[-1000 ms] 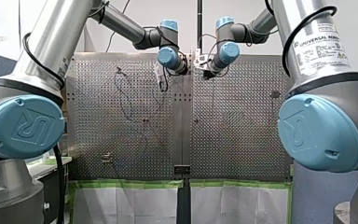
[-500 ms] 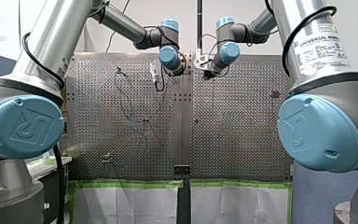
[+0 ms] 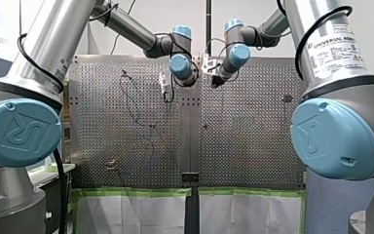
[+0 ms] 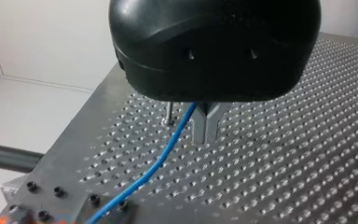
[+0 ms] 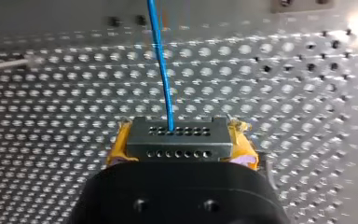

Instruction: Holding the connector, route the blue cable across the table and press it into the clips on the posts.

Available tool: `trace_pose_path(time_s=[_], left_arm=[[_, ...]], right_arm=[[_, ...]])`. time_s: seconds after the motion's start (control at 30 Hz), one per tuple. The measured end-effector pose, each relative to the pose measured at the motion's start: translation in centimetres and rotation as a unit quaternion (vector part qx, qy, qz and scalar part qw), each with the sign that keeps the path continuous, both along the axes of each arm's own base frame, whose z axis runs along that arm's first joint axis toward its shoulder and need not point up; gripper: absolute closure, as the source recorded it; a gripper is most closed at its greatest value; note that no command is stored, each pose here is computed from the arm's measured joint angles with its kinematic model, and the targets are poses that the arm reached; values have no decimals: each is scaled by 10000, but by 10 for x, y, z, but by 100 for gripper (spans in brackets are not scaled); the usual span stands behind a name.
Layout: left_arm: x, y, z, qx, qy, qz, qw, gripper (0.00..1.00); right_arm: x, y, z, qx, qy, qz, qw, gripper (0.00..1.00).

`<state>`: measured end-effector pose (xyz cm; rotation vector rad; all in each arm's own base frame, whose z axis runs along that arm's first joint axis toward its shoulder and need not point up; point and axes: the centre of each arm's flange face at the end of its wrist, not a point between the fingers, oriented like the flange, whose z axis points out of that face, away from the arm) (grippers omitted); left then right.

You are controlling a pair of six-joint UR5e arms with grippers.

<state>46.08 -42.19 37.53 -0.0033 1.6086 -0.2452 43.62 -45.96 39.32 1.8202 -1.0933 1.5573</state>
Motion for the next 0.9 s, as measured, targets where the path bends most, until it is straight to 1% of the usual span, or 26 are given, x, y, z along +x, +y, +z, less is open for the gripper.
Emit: trace_pose_path(time_s=[0.1, 0.17, 0.33, 0.47, 0.6, 0.77, 0.9], left_arm=[[-6, -2, -9, -28, 0, 18, 10000, 99], [-9, -2, -14, -41, 2, 37, 10000, 99], [-15, -1, -30, -139, 16, 126, 9998, 99], [-19, 3, -44, -196, 22, 232, 9995, 99], [-23, 7, -57, -238, 27, 280, 9993, 99], [-27, 11, -72, -275, 32, 329, 9991, 99], [-31, 14, -87, -280, 48, 270, 9992, 99]], right_arm=[[-1, 6, -7, 83, 50, 13, 10000, 100], [-3, 9, -9, 100, 65, 1, 9999, 100], [-13, 19, -9, 111, 94, -43, 9999, 100], [-19, 26, -20, 210, 175, -117, 9996, 100], [-24, 29, -33, 298, 249, -209, 9990, 100], [-29, 31, -52, 349, 257, -313, 9986, 100], [-32, 34, -69, 402, 290, -381, 9980, 100]])
